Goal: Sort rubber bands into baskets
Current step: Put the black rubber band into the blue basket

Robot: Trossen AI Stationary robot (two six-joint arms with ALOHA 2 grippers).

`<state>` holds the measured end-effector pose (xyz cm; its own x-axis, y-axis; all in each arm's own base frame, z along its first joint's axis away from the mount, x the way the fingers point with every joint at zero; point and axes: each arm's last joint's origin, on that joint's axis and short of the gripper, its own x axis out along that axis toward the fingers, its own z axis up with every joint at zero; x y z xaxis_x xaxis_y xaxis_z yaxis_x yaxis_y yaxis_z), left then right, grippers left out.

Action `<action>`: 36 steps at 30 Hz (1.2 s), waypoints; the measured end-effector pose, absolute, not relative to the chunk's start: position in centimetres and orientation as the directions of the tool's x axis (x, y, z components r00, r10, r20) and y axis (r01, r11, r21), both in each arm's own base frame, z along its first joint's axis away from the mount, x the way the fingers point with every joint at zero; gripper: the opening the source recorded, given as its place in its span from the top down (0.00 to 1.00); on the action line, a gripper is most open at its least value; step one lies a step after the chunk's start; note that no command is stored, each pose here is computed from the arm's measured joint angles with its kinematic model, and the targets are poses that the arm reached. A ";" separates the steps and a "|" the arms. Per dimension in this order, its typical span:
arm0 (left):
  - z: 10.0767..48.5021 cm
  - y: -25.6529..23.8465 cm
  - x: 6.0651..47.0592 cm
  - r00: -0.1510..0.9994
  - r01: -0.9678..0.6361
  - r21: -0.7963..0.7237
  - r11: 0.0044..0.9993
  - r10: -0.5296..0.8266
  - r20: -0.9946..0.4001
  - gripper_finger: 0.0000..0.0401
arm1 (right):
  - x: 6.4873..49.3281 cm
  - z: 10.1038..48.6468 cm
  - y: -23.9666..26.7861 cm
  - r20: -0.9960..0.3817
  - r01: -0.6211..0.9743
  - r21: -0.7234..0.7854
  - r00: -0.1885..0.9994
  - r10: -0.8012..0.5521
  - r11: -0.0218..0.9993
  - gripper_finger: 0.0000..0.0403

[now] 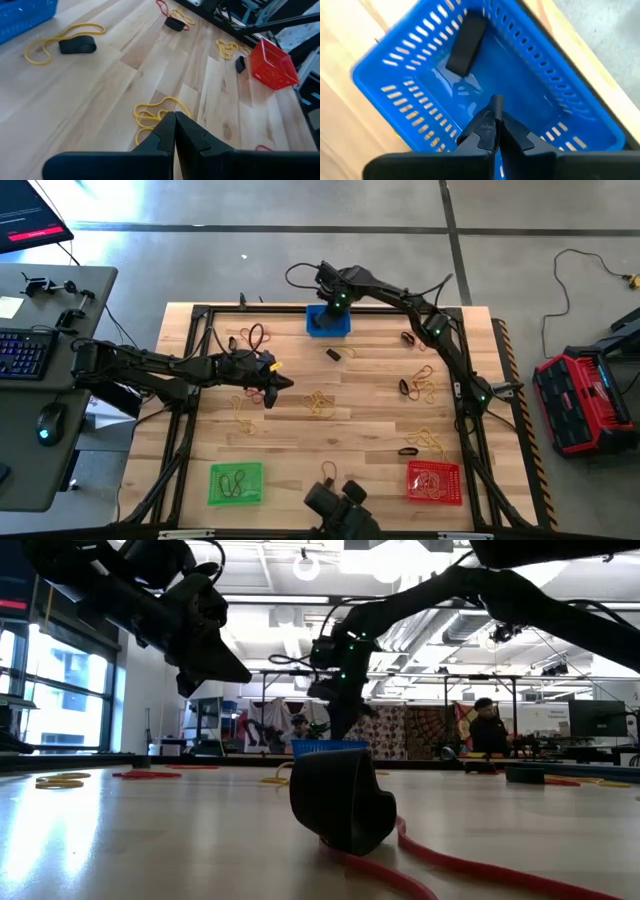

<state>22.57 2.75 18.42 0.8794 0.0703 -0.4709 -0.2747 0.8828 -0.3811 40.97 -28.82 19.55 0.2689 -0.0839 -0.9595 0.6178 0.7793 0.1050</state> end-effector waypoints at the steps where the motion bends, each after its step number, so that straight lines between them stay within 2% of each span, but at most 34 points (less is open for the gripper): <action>1: 18.4 2.7 22.6 0.879 -0.274 -0.382 0.883 0.069 -0.471 1.00 | 41.0 19.3 -28.7 -0.962 0.617 0.104 0.263 -0.079 0.780 1.00; 11: 18.4 2.7 22.6 0.879 -0.278 -0.389 0.879 0.069 -0.472 1.00 | 40.9 18.8 -28.7 -0.966 0.620 0.078 0.241 -0.094 0.781 0.98; 28: 18.4 2.8 22.6 0.879 -0.276 -0.380 0.883 0.072 -0.472 1.00 | 40.9 18.8 -28.7 -0.967 0.627 0.080 0.239 -0.093 0.775 0.70; 36: 18.4 2.8 22.6 0.878 -0.282 -0.376 0.883 0.079 -0.473 1.00 | 40.6 18.9 -28.5 -0.974 0.619 0.081 0.216 -0.070 0.781 0.63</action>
<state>22.56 2.77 18.40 0.8777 0.0795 -0.4726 -0.2822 0.8828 -0.3756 40.61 -28.54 18.90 0.2162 -0.0702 -0.9738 0.6190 0.7812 0.0811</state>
